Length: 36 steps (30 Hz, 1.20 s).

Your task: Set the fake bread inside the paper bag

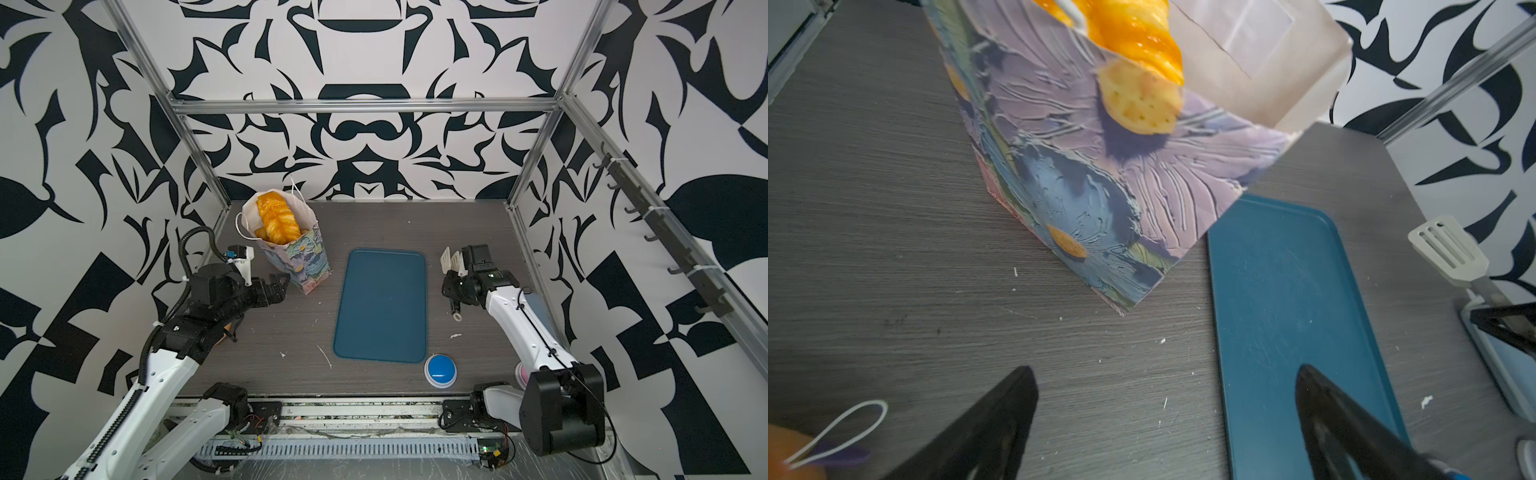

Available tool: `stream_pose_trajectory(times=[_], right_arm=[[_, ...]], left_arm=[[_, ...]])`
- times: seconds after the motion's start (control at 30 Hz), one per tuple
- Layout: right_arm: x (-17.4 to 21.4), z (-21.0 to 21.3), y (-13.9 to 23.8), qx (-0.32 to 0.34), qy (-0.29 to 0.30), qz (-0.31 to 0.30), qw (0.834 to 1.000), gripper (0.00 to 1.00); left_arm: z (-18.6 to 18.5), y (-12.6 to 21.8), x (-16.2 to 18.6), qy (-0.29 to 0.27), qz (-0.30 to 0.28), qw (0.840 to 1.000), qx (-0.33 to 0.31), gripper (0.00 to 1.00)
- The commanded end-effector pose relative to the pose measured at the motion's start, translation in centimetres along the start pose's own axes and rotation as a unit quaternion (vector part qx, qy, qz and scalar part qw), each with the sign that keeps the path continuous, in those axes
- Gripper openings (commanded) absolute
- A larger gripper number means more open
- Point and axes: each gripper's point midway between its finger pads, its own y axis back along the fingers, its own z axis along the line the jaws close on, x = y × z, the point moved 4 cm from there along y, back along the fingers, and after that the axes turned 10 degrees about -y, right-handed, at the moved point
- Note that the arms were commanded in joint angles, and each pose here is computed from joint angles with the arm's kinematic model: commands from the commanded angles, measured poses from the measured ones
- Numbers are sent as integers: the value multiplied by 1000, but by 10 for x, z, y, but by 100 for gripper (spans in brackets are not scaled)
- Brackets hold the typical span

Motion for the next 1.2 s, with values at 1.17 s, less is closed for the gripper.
stream_pose_trajectory(times=[1.17], right_arm=[[-3,-42,-70,95,-41,27,994,36]], left_arm=[[0,-46,42,-141,-48,988,-40,99]])
